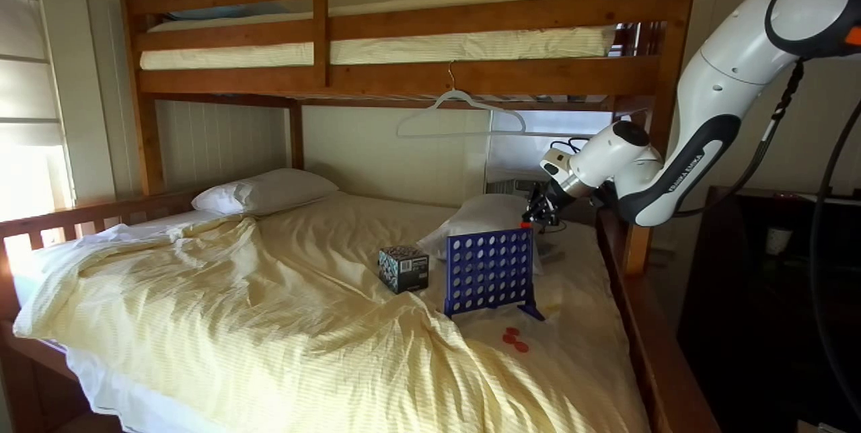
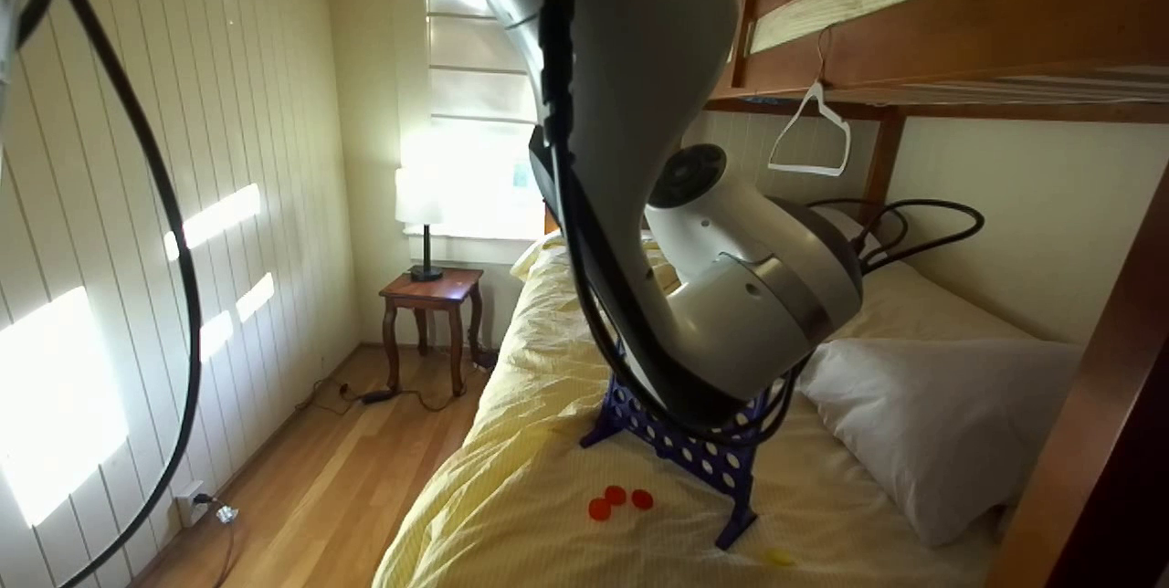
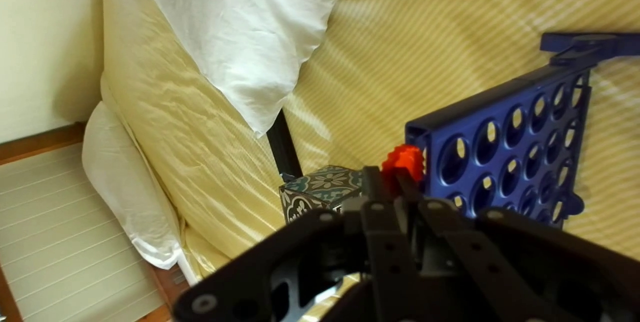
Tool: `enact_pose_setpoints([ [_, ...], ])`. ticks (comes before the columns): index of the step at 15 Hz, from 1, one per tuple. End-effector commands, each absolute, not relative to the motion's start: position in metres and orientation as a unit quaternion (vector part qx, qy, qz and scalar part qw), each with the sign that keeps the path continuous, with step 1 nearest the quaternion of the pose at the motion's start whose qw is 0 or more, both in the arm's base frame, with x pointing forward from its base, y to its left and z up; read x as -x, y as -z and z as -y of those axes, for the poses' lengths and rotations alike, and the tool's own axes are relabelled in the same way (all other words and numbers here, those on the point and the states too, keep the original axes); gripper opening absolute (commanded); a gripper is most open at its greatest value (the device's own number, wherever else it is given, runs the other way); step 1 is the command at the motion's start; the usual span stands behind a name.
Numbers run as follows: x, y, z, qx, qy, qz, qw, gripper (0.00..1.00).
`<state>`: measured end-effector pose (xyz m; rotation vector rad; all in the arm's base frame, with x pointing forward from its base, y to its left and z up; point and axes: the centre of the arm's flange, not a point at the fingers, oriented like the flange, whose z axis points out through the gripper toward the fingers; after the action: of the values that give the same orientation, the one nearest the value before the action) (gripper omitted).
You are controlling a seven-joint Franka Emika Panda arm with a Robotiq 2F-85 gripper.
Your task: Put one orange disc in the blue board
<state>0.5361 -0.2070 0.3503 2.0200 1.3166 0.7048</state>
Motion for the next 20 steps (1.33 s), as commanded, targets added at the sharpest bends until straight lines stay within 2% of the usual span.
enact_pose_setpoints([
  [1, -0.545, -0.347, 0.211, -0.757, -0.272, -0.506, 0.313, 0.02],
  [9, -0.547, -0.341, 0.208, -0.757, -0.258, -0.515, 0.307, 0.02],
  [10, -0.546, -0.341, 0.207, -0.758, -0.258, -0.514, 0.307, 0.33],
  [12, -0.546, -0.341, 0.206, -0.757, -0.258, -0.515, 0.307, 0.40],
  [20, -0.538, -0.360, 0.201, -0.776, -0.264, -0.484, 0.306, 0.97],
])
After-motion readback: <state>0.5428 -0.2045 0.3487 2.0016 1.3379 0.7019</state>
